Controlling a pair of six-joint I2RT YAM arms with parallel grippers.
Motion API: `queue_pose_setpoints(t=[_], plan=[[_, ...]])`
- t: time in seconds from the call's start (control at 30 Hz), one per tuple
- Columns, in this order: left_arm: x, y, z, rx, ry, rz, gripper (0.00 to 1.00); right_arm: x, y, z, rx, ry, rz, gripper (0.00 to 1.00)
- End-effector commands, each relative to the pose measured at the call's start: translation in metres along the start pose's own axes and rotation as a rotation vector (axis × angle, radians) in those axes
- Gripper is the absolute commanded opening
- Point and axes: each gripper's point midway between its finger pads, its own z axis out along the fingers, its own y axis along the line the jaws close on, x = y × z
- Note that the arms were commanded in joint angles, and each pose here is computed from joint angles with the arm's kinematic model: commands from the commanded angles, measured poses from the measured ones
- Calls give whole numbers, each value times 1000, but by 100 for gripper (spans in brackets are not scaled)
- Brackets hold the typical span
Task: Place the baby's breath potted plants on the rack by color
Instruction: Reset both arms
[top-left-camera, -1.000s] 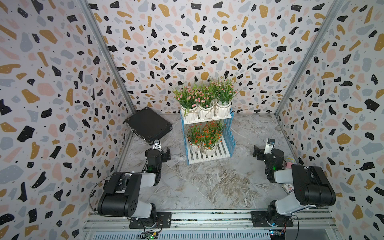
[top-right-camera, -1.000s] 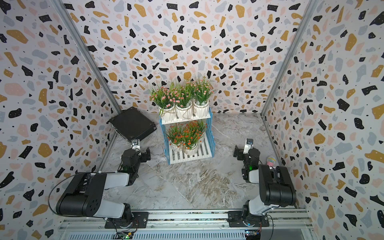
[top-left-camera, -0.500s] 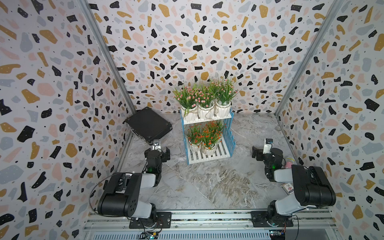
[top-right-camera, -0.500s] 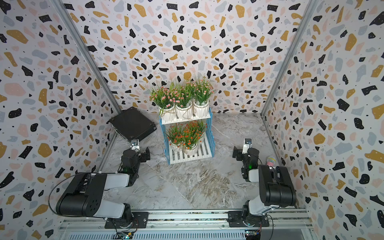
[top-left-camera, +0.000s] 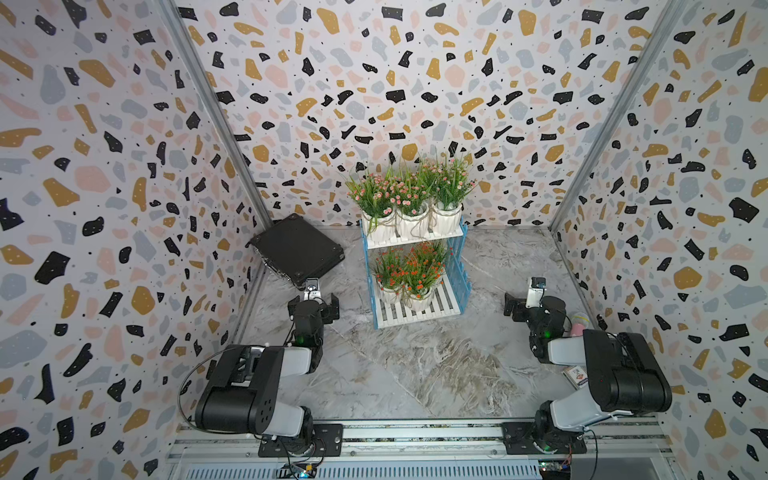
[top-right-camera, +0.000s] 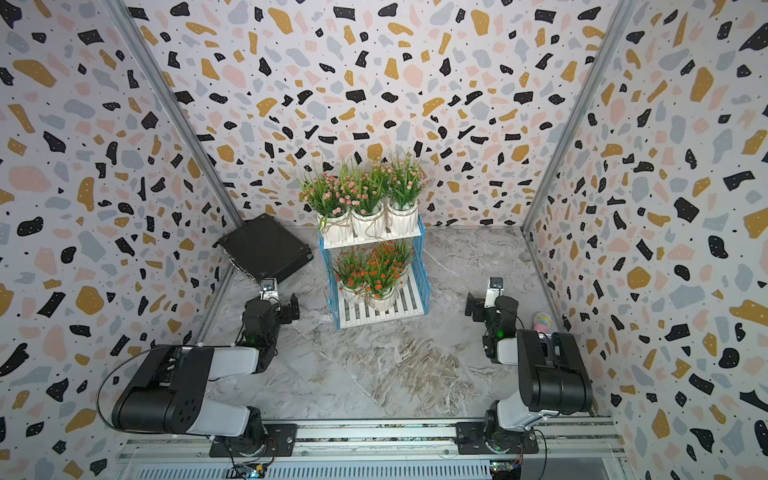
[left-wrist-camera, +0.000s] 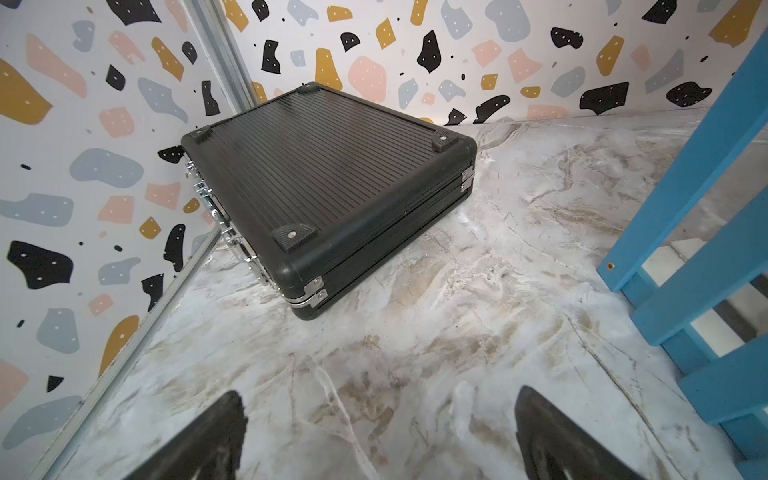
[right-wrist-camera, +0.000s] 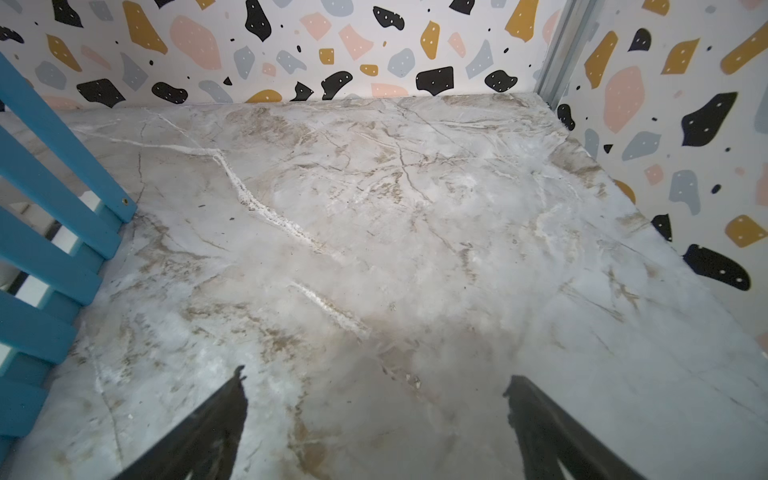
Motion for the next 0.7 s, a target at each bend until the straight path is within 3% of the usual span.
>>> queue_pose_setpoints(t=[0.0,0.67], plan=[[-7,3,-1,-17,-34,-8,99,-1,2,-2,-8,0,-13,100],[-6,2,3,-5,-17,-14,99,-1,2,-2,-8,0,-14,100]])
